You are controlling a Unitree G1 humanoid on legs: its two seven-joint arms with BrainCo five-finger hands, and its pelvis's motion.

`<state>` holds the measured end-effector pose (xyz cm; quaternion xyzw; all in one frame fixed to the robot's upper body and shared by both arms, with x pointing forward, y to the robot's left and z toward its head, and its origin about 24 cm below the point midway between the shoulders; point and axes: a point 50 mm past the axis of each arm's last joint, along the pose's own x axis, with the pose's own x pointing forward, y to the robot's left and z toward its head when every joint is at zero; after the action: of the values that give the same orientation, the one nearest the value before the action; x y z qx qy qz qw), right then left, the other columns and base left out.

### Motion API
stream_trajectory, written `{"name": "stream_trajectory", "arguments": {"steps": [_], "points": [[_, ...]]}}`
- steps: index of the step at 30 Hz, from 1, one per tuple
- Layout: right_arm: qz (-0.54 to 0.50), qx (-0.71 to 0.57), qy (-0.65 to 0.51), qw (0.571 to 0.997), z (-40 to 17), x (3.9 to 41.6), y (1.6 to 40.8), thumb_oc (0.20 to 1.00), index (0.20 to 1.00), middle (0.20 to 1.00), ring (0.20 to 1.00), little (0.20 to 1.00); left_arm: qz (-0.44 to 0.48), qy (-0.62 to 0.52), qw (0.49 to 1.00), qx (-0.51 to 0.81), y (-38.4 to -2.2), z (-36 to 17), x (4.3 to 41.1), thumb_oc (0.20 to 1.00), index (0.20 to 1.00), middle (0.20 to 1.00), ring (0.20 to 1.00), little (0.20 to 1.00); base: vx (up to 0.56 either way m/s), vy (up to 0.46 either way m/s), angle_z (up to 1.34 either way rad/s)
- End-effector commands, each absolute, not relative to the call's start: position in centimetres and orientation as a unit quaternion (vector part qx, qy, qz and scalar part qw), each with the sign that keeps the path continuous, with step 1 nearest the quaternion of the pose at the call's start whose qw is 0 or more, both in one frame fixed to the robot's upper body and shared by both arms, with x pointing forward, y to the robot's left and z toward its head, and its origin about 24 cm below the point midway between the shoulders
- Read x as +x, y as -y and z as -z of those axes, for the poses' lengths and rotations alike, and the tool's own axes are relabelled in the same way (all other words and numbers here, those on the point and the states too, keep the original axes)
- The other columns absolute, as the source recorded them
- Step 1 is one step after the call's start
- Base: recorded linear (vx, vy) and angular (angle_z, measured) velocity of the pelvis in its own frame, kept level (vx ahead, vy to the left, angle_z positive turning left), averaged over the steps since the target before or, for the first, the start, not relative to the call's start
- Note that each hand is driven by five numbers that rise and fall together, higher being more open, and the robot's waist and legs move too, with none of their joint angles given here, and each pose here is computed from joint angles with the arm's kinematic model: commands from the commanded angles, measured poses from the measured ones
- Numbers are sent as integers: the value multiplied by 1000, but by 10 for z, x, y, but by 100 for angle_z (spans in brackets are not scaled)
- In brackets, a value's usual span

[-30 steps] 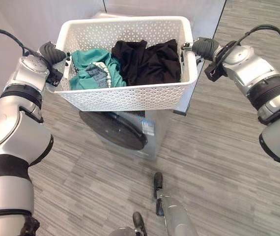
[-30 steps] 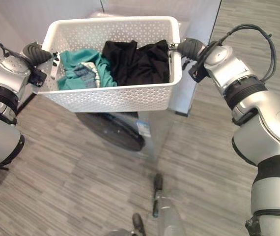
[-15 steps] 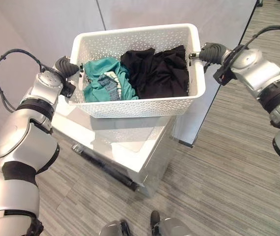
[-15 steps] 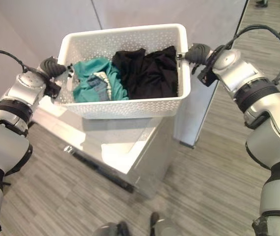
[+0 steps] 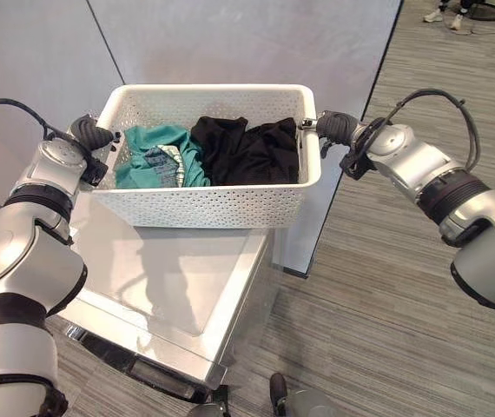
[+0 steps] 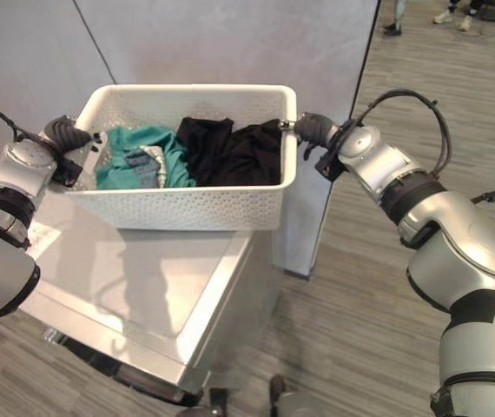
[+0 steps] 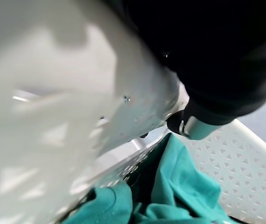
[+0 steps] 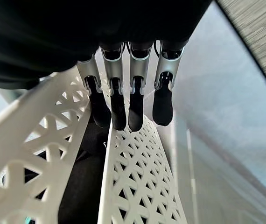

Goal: Grab the laundry basket,head to the washer,open it,put in the laundry and shut it.

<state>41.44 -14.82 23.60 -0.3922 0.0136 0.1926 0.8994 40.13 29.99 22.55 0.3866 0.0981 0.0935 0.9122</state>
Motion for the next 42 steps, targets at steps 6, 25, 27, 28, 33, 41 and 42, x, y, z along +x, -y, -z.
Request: {"name": "stream_trajectory", "arguments": {"steps": [6, 25, 27, 28, 33, 41, 42], "points": [[-304, -352, 89, 881, -274, 403, 63, 200, 200, 200, 200, 200, -98, 30, 900, 425, -271, -301, 409, 200, 200, 200, 200, 200, 26, 32, 8], [-337, -377, 136, 852, -293, 388, 37, 200, 200, 200, 200, 200, -164, 31, 900, 404, -301, -320, 395, 200, 200, 200, 200, 200, 21, 37, 10], [-335, -384, 140, 849, -297, 387, 40, 555, 555, 555, 555, 555, -171, 21, 899, 403, -309, -315, 392, 200, 200, 200, 200, 200, 17, 5, -10], [-327, -389, 140, 850, -300, 388, 43, 1000, 1000, 1000, 1000, 1000, -180, 15, 897, 404, -315, -315, 390, 288, 288, 288, 288, 288, 19, 0, -11], [-320, -385, 168, 849, -309, 386, 34, 1000, 1000, 1000, 1000, 1000, -228, 4, 876, 426, -337, -322, 377, 1000, 1000, 1000, 1000, 1000, 26, -4, -14], [-316, -360, 235, 846, -323, 375, 20, 1000, 1000, 1000, 1000, 1000, -274, 19, 878, 393, -352, -326, 368, 1000, 1000, 1000, 1000, 1000, 23, -12, -15], [-310, -359, 243, 846, -326, 374, 22, 1000, 1000, 1000, 1000, 1000, -277, 26, 877, 392, -352, -327, 367, 1000, 1000, 1000, 1000, 1000, 0, 0, 0]]}}
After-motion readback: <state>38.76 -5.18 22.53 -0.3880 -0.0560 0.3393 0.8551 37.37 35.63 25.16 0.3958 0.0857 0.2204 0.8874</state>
